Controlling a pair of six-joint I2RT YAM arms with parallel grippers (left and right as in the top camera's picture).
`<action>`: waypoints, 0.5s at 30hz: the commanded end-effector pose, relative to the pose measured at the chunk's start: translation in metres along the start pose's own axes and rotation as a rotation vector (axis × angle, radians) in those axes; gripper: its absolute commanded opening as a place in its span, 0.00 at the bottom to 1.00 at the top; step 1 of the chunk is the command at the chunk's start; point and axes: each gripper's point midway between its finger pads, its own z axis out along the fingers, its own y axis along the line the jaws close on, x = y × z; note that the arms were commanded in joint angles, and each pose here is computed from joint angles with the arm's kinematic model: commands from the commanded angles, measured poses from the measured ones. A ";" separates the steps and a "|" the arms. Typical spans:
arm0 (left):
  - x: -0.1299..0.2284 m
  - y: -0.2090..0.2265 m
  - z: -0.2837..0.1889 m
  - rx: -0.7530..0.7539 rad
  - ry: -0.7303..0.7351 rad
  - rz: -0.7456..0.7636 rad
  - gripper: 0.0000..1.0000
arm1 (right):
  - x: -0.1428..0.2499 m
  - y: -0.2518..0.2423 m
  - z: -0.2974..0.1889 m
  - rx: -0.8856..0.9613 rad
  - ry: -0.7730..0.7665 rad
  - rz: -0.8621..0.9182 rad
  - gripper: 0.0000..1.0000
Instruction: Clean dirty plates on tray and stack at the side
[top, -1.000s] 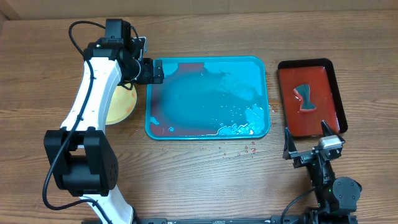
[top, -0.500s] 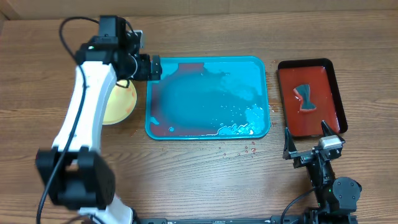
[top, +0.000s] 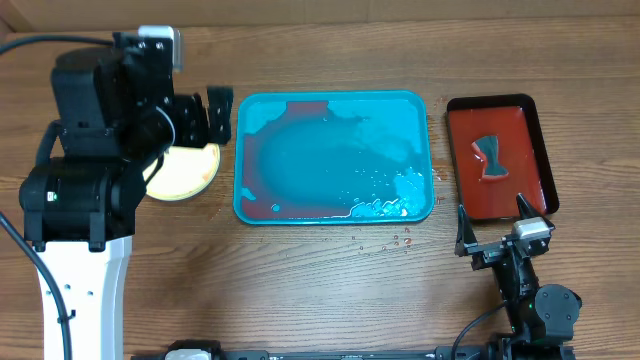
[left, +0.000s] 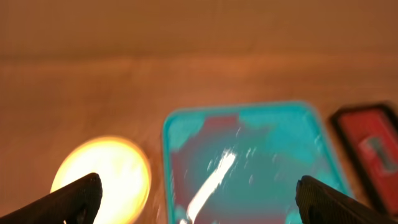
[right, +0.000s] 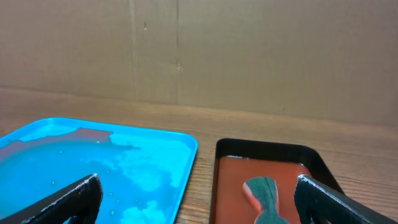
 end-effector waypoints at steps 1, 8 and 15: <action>0.012 0.018 -0.018 -0.116 0.019 0.023 1.00 | 0.001 0.000 0.000 0.005 -0.005 0.006 1.00; 0.025 0.019 -0.056 -0.146 -0.023 0.027 1.00 | 0.001 0.000 0.000 0.005 -0.005 0.006 1.00; 0.038 0.023 -0.051 -0.158 -0.129 0.091 1.00 | 0.002 0.000 0.000 0.005 -0.005 0.006 1.00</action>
